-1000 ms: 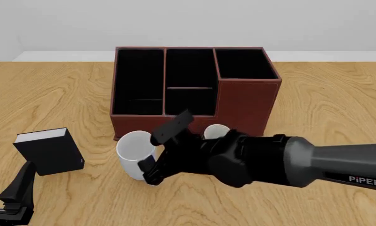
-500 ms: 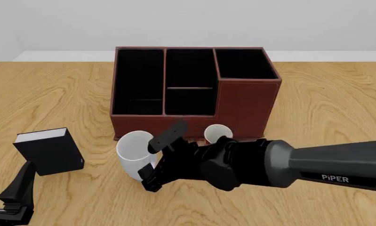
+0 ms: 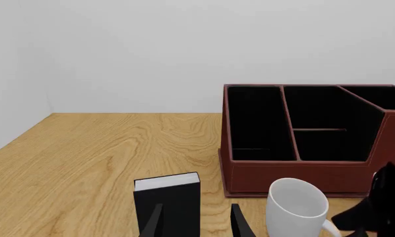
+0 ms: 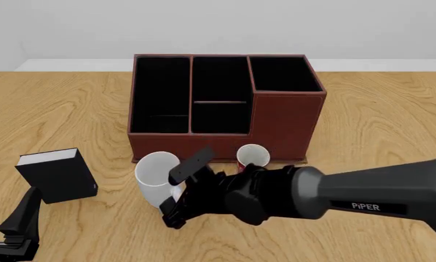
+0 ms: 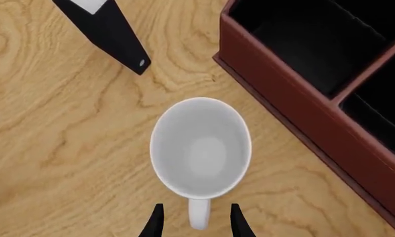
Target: Pick up the white mug and place it to the right of the caddy.
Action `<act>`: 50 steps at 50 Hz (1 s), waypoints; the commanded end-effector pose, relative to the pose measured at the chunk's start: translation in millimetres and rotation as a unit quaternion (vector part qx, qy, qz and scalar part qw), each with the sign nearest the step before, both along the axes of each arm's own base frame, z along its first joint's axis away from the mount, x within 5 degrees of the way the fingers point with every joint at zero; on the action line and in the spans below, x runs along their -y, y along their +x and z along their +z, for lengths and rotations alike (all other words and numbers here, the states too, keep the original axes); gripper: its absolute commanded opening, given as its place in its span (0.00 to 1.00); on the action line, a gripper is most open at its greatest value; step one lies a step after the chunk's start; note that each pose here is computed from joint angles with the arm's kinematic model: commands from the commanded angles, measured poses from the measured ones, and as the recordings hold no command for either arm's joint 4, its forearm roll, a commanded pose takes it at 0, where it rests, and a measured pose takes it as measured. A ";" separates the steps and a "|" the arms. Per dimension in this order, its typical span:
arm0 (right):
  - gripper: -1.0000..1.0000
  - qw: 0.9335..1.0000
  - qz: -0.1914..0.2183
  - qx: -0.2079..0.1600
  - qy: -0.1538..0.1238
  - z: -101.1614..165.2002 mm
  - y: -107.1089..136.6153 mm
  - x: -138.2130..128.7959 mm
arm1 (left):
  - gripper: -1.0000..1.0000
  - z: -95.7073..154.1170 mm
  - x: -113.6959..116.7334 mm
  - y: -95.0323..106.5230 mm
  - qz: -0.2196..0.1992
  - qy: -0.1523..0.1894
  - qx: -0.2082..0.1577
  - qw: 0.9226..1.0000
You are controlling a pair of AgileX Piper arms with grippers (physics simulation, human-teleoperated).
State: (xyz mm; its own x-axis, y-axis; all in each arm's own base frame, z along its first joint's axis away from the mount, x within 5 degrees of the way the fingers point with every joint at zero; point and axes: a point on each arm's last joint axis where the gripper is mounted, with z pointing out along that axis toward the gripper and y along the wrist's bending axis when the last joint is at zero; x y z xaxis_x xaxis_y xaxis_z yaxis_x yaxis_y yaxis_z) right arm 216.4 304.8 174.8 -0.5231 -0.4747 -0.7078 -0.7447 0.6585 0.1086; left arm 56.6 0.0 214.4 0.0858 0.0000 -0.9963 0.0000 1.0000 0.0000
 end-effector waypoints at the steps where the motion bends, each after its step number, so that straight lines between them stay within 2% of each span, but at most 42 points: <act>1: 1.00 1.000 0.000 -0.008 -0.006 -7.6 -0.5 -3.1 | 1.00 0.0 0.0 0.0 0.000 0.000 0.000 1.000; 17: 1.00 1.000 0.000 -0.014 -0.011 -13.0 -0.9 -5.6 | 1.00 0.0 0.0 0.0 0.000 0.000 0.000 1.000; 18: 0.00 1.000 0.001 -0.014 -0.011 -13.0 -1.0 -5.7 | 1.00 0.0 0.0 0.0 0.000 0.000 0.000 1.000; 50: 0.00 1.000 0.013 0.002 -0.017 -6.4 0.0 -3.0 | 1.00 0.0 0.0 0.0 0.000 0.000 0.000 1.000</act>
